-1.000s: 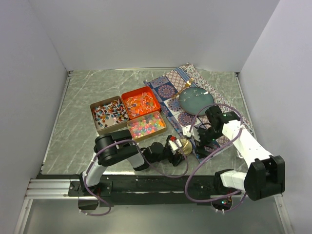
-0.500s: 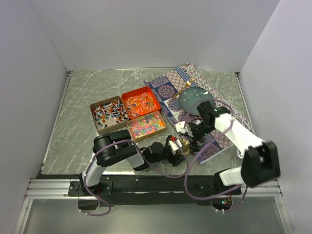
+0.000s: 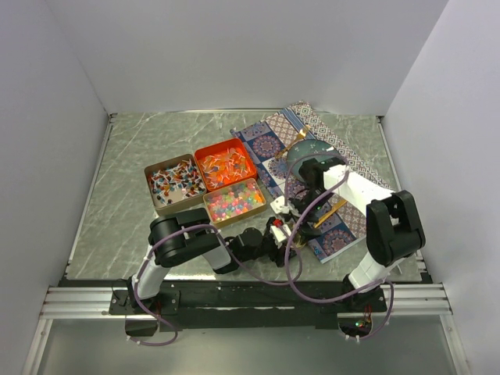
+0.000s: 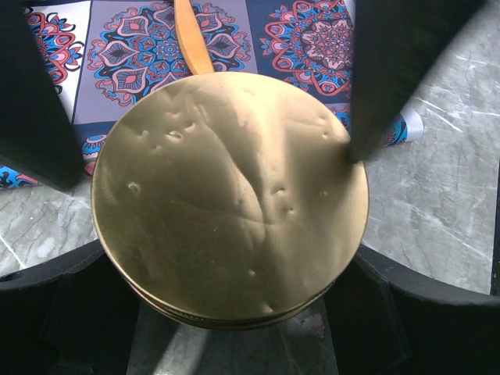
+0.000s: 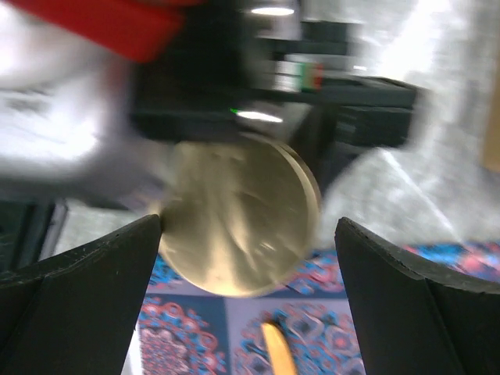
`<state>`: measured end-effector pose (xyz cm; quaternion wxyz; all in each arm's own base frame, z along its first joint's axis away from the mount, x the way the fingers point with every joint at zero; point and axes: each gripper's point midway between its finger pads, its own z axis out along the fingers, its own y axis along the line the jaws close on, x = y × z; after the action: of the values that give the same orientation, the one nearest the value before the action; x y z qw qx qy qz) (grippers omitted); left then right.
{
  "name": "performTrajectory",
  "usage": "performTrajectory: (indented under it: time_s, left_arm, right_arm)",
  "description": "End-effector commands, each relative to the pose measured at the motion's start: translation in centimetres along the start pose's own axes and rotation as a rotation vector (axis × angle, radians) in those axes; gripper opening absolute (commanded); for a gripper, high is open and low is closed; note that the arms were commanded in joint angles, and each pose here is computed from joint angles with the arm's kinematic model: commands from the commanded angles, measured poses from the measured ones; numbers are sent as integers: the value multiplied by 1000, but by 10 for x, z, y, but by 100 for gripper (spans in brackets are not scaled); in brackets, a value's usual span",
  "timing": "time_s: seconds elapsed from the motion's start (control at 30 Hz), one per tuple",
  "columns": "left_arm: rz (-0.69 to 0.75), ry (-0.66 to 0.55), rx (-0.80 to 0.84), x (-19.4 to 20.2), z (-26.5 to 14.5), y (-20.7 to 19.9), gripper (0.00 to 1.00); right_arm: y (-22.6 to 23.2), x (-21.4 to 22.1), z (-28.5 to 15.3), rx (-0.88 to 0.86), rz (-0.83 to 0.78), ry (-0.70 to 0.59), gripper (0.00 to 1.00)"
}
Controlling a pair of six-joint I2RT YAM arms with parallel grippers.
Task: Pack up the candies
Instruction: Screw the bottle lid onto the packing bottle.
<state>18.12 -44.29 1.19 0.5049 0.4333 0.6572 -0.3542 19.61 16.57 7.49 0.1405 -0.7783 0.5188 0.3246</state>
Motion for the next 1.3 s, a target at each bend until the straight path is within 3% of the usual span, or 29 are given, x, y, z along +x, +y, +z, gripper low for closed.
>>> performTrajectory:
  time_s: [0.0,0.6,0.9,1.07,1.2,1.27]
  left_arm:
    - [-14,674,-8,180,-96,-2,1]
    - [-57,710,-25,190,-98,-2,1]
    - [-47,707,-27,189,-98,1,1]
    - [-32,706,-12,189,-98,-2,1]
    - [-25,705,-1,190,-97,-5,1]
    - [-17,698,6,188,-96,-6,1]
  right_arm:
    - [27,-2,8,-89,-11,6,100]
    - [98,68,-4,-59,154,228,100]
    - [101,88,-33,73,218,324,100]
    - [45,46,-76,281,165,175,100]
    - [19,-3,-79,345,-2,-34,100]
    - [18,-10,-67,316,-89,-49,100]
